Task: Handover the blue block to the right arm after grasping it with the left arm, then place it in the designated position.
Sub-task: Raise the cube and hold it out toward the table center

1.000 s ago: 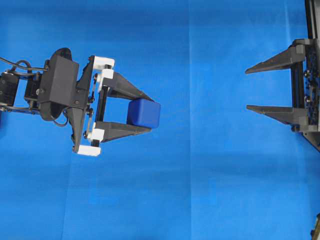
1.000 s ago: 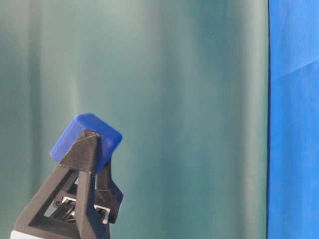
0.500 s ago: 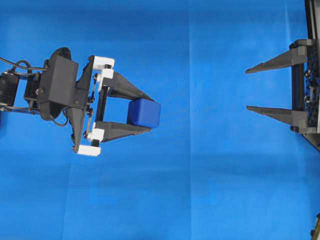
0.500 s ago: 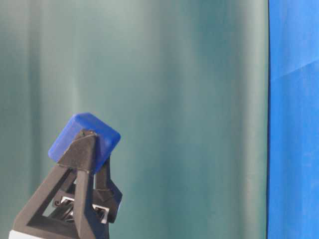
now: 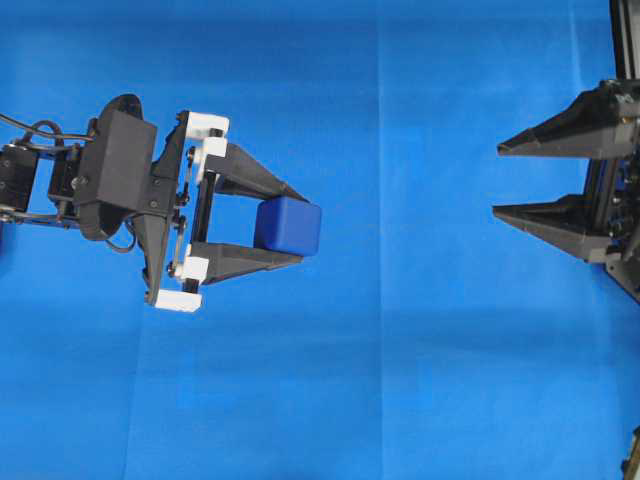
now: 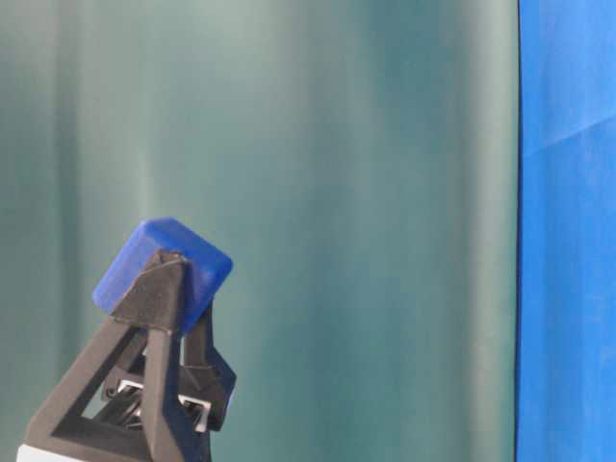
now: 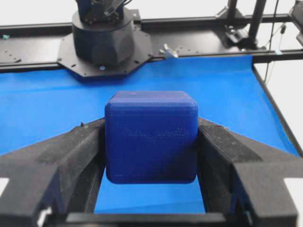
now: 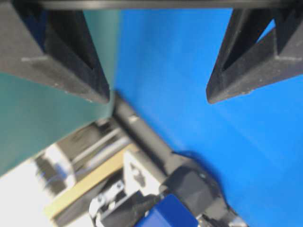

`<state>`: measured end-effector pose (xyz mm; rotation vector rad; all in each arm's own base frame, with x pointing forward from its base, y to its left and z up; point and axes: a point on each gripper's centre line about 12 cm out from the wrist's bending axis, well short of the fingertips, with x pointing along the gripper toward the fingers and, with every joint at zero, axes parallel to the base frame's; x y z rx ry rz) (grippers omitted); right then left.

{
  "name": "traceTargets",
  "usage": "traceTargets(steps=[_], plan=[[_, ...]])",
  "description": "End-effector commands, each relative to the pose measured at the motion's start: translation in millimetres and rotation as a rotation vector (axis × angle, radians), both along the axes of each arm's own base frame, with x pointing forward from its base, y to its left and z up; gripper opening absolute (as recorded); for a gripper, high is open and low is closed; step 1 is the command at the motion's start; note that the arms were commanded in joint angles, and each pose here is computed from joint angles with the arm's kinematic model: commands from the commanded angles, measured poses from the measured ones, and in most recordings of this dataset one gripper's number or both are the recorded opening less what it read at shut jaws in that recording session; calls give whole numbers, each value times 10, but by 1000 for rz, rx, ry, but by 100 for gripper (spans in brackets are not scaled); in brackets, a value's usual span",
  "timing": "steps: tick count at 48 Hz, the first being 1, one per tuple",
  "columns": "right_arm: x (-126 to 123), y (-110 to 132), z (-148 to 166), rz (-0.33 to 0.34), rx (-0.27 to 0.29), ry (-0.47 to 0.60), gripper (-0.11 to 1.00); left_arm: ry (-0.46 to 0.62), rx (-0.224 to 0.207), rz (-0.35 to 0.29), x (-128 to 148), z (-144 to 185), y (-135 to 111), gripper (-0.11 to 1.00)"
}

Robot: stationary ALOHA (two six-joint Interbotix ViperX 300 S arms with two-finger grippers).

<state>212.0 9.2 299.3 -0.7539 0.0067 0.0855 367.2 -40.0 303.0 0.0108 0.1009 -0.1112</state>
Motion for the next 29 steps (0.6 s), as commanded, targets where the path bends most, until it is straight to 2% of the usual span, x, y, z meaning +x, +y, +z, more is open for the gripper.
traceTargets(steps=[1,8,9,14,24,29], plan=[[16,12,115,13,-96,-38,96,-38,-6,0,-19,121,2,49],[24,49,85,43,-272,-38,96,-38,-7,2,-19,121,8,49],[25,60,78,52,-313,-39,96,-38,-6,2,-19,121,8,49],[26,96,74,76,-416,-46,96,-39,-7,3,-18,123,13,49],[23,101,64,91,-602,-51,96,-39,-7,5,-13,123,18,49],[18,100,73,91,-630,-55,96,-40,-13,4,-12,130,13,49]])
